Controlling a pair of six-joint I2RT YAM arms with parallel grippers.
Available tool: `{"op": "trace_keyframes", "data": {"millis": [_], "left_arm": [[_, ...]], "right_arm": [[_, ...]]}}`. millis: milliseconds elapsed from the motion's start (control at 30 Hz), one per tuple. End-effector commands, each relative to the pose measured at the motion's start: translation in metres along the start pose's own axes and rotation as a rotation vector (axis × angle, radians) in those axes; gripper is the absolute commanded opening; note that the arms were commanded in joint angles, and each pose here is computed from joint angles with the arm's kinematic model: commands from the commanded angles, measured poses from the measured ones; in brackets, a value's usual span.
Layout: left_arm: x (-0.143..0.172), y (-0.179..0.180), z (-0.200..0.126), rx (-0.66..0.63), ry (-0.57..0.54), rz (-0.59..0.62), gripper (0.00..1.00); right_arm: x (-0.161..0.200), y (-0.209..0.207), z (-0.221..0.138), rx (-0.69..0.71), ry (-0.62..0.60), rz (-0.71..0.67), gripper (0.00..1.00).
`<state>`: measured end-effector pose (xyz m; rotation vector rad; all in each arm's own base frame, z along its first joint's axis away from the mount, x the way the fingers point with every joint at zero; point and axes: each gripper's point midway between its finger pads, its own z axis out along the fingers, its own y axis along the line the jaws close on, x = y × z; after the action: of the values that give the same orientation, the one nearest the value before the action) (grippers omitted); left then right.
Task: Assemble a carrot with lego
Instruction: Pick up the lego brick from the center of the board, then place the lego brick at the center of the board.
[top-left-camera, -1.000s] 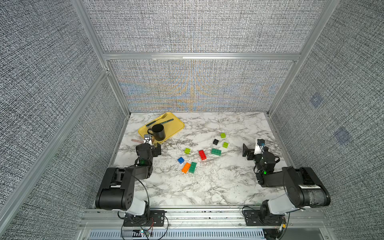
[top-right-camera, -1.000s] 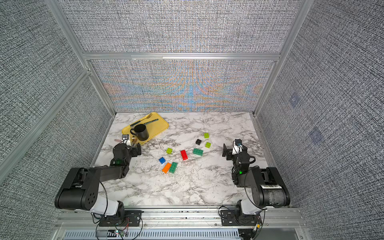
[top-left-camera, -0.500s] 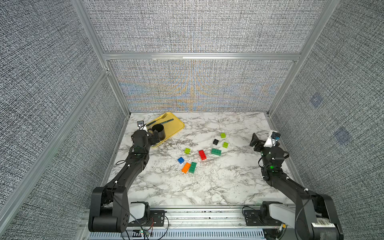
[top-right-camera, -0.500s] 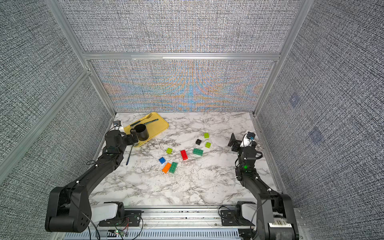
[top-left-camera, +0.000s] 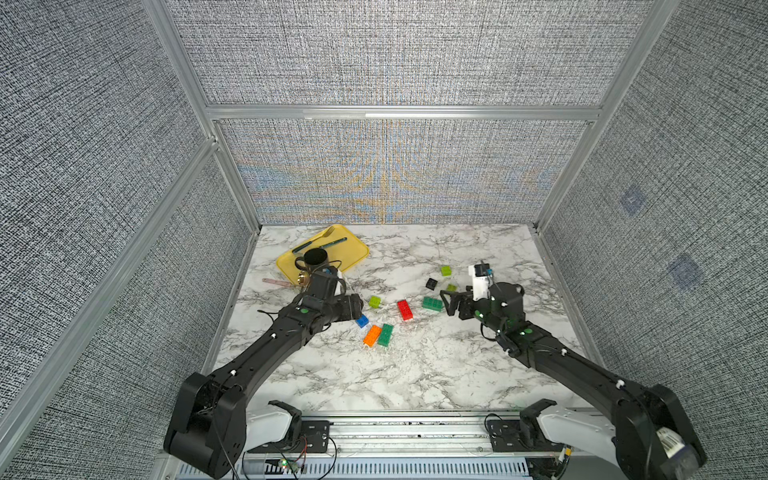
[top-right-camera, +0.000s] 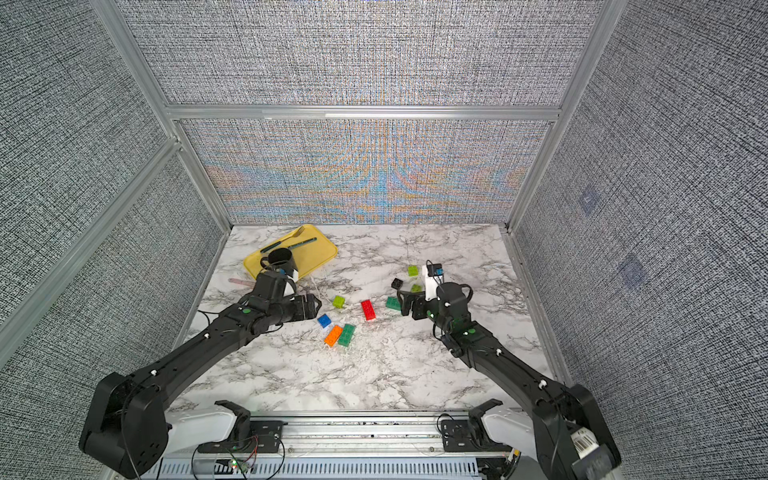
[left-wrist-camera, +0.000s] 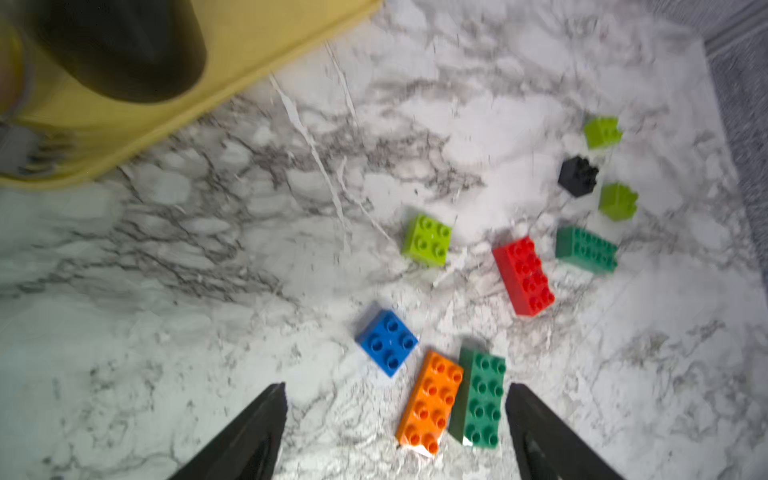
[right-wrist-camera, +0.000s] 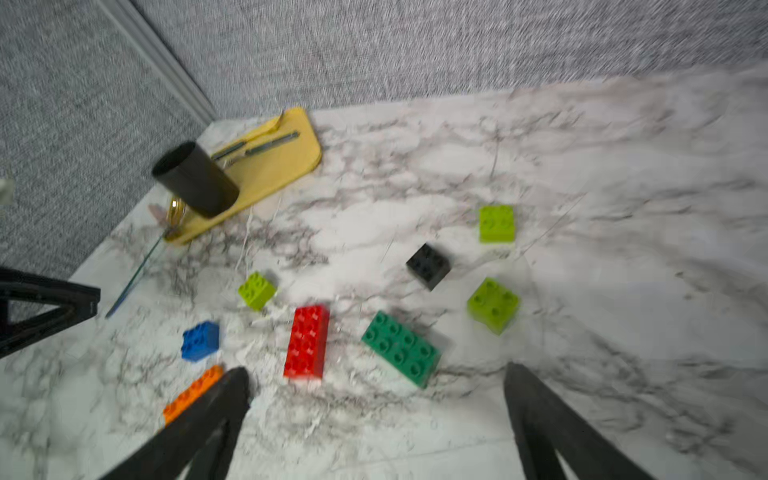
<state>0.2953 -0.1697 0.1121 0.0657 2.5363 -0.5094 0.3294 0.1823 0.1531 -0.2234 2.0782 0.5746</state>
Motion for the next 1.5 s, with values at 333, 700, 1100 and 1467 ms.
{"op": "trace_keyframes", "data": {"millis": [333, 700, 1100, 1467], "left_arm": [[-0.006, -0.022, 0.088, -0.199, 0.243, 0.286, 0.81], [0.000, -0.021, 0.145, -0.199, 0.371, 0.327, 0.64], [0.000, -0.028, 0.126, -0.231, 0.338, 0.281, 0.29], [0.046, -0.120, 0.054, -0.141, 0.152, 0.160, 0.26]], "right_arm": [[0.040, 0.041, 0.058, -0.086, 0.201, -0.081, 0.94], [0.059, 0.029, 0.057, -0.047, 0.244, -0.085, 0.94], [0.055, 0.010, 0.050, -0.010, 0.237, -0.055, 0.94], [0.034, -0.059, 0.020, 0.090, 0.127, 0.133, 0.94]]}}
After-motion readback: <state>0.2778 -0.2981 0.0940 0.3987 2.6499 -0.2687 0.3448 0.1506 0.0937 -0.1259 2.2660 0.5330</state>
